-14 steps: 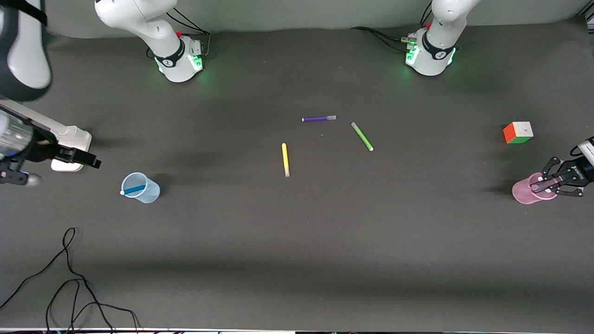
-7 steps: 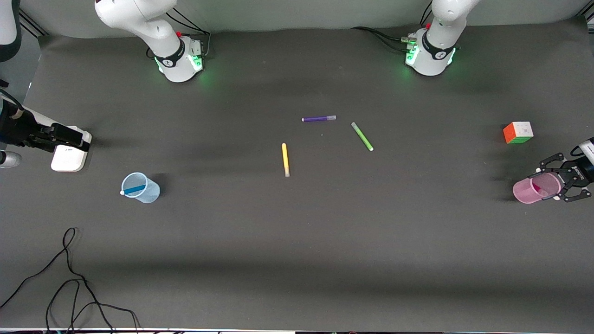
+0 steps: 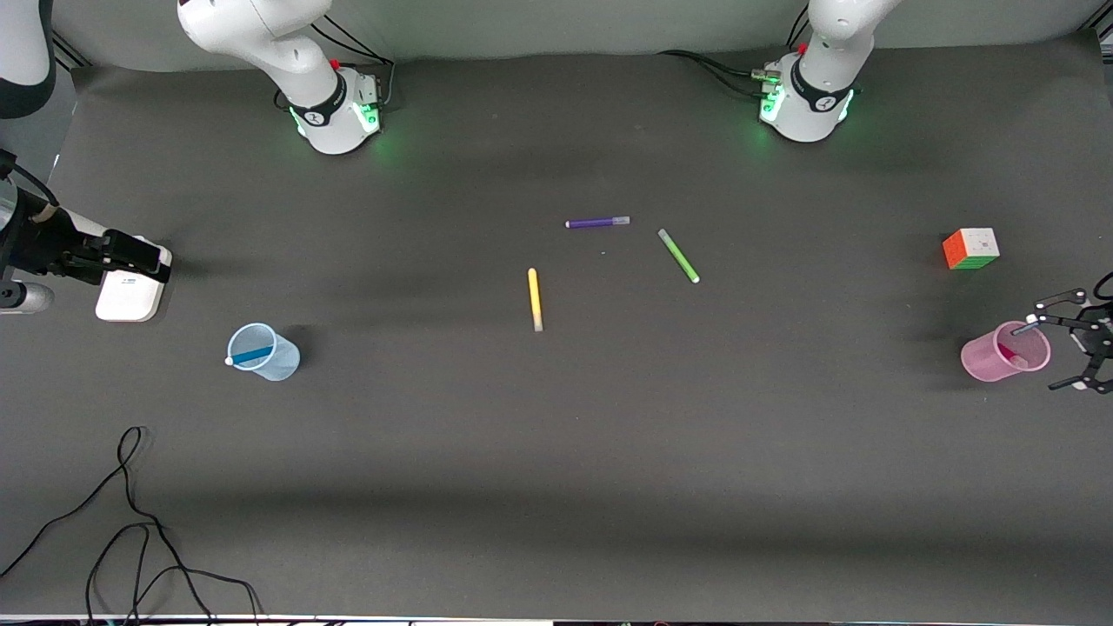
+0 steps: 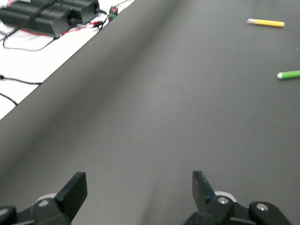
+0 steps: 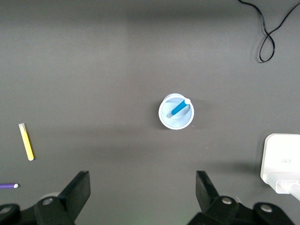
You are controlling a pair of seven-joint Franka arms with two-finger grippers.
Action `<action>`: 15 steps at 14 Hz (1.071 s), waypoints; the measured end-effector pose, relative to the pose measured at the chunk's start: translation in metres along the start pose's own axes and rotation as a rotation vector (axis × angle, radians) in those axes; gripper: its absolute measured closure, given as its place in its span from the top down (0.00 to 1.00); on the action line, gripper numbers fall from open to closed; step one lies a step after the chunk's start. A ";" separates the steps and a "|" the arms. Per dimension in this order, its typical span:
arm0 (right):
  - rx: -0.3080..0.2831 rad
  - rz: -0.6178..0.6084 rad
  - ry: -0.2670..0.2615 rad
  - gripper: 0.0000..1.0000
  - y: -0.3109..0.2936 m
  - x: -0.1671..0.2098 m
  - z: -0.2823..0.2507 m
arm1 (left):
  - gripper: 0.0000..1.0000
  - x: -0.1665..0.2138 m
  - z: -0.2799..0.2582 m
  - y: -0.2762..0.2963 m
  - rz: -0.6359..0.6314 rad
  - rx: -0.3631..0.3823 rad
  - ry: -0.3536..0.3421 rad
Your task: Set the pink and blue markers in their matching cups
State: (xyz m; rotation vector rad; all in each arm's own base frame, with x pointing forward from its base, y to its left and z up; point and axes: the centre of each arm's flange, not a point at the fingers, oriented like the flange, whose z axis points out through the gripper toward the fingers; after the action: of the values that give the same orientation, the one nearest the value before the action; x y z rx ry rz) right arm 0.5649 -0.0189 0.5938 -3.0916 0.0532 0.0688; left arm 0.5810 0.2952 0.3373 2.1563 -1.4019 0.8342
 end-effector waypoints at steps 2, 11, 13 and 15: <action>0.000 0.000 0.002 1.00 0.000 -0.001 -0.002 | 1.00 0.065 -0.020 0.005 -0.093 0.010 -0.107; 0.001 -0.001 -0.008 1.00 0.001 -0.003 0.001 | 1.00 0.303 -0.022 0.092 -0.489 0.225 -0.534; 0.011 0.000 -0.012 1.00 0.004 -0.010 0.001 | 1.00 0.333 -0.004 0.110 -0.546 0.274 -0.596; 0.008 -0.001 -0.009 1.00 0.009 -0.018 -0.002 | 1.00 0.356 0.017 0.126 -0.605 0.316 -0.644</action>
State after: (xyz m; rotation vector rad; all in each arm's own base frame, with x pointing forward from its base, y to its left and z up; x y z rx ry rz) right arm 0.5471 -0.0272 0.5964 -3.0829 0.0514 0.0821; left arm 0.5784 0.0005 0.5747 3.0309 -0.7702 0.1276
